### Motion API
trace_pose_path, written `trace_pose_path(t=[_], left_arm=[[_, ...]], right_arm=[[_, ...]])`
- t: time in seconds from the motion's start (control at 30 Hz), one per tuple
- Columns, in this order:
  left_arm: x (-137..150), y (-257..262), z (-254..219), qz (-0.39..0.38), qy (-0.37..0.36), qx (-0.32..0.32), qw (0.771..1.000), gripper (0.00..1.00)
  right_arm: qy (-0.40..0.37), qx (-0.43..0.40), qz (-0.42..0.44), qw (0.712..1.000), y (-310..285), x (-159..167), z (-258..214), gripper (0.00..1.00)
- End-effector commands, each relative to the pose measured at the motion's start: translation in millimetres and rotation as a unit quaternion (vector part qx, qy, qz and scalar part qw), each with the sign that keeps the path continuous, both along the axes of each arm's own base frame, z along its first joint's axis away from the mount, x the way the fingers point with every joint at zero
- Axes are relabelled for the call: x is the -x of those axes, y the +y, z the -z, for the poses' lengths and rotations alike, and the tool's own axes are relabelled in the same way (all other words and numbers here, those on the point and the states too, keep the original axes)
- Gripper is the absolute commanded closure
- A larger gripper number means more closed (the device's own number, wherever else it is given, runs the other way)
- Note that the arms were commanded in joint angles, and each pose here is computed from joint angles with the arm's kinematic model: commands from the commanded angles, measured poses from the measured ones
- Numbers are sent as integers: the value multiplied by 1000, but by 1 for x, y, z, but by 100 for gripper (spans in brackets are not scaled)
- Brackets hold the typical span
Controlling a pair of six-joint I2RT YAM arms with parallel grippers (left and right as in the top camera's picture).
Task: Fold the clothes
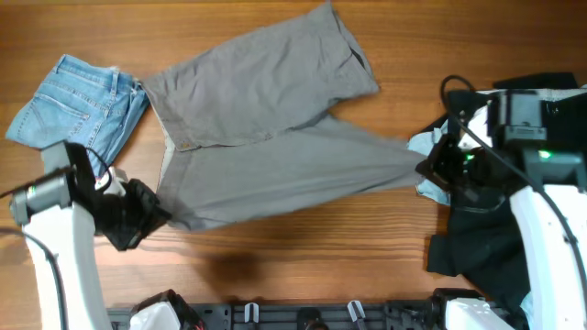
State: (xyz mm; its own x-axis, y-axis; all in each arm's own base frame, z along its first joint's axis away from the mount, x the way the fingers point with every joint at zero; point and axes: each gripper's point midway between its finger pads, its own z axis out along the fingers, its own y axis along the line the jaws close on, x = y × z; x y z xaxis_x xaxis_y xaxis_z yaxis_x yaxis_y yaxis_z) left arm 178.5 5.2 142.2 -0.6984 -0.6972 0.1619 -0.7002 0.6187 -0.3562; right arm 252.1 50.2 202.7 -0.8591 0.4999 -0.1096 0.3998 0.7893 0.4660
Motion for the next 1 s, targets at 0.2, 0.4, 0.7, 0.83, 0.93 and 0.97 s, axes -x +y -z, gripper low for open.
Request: trace_pose_path(t=[0.2,0.4,0.7,0.83,0.93,0.97], left_arm=[[-5,5,-72,10,-168,-82,982,96],[-50,25,-59,9,-173,-84,981,96],[-139,53,23,14,-120,-103,987,96],[-165,57,58,13,-111,-96,989,51],[-165,57,68,8,-96,-90,991,0],[-160,56,68,8,-88,-87,992,0]], right_arm=[[-221,41,50,973,-25,-82,-107,96],[-169,12,30,985,-18,-152,-42,96],[-224,-68,-35,971,20,-265,45,82],[-279,-95,-78,952,49,-301,77,19],[-264,-75,-99,957,43,-295,97,18],[-261,-67,-108,957,39,-292,99,18]])
